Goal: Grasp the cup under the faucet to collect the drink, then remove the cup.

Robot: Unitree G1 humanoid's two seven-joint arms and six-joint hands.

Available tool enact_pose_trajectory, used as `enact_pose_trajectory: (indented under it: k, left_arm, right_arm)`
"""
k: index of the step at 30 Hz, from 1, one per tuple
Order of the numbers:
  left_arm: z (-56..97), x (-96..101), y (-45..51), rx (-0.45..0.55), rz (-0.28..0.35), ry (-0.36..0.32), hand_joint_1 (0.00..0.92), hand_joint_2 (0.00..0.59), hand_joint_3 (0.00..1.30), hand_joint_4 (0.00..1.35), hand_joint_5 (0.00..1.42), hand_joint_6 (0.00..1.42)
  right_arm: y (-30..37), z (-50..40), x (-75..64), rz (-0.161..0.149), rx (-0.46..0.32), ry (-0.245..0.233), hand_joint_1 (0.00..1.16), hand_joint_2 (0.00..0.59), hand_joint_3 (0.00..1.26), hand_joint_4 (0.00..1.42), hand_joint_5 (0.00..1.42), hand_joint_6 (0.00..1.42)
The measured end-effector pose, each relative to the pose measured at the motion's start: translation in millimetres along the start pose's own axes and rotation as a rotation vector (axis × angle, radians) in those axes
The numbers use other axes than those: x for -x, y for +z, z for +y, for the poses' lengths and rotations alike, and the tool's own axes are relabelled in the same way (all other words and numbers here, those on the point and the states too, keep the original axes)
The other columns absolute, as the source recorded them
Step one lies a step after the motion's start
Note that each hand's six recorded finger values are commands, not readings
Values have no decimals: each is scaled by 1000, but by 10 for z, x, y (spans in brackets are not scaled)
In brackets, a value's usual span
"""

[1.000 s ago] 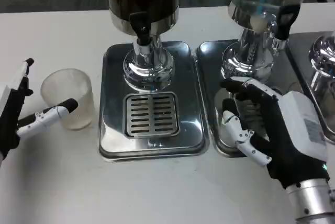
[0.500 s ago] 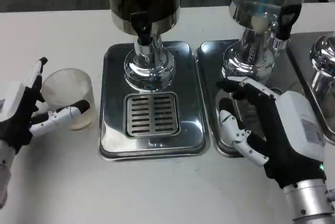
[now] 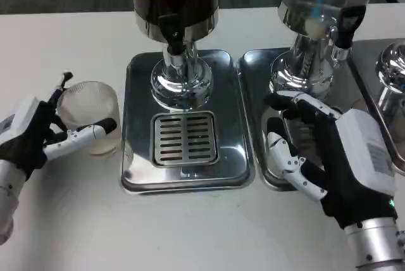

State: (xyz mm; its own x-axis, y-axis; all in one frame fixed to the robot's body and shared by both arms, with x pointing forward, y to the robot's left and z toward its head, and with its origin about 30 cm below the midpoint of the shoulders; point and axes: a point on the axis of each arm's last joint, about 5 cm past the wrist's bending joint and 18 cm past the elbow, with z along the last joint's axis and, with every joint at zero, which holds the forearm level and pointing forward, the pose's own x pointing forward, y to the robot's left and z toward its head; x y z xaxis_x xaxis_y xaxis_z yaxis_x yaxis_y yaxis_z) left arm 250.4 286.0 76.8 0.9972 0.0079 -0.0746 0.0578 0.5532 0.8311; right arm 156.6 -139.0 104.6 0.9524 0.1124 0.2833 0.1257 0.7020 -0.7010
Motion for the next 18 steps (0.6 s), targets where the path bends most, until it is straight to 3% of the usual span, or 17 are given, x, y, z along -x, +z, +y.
enact_pose_trajectory:
  k: [2, 9, 18]
  left_arm:
    - [-3, -1, 4, 1, -4, 5, 298, 123, 379, 459, 834, 1169]
    - [-64, -5, 39, 13, -28, 67, 329, 182, 659, 714, 1055, 1398]
    - [-107, 46, 8, 10, -34, 141, 341, 178, 811, 882, 1182, 1424]
  right_arm:
    - [8, -9, 4, -2, 0, -3, 291, 444, 405, 385, 415, 407]
    - [9, -20, 7, -2, 1, 6, 291, 444, 401, 385, 415, 407]
    - [6, -25, 5, -1, -5, 20, 291, 444, 383, 385, 400, 391]
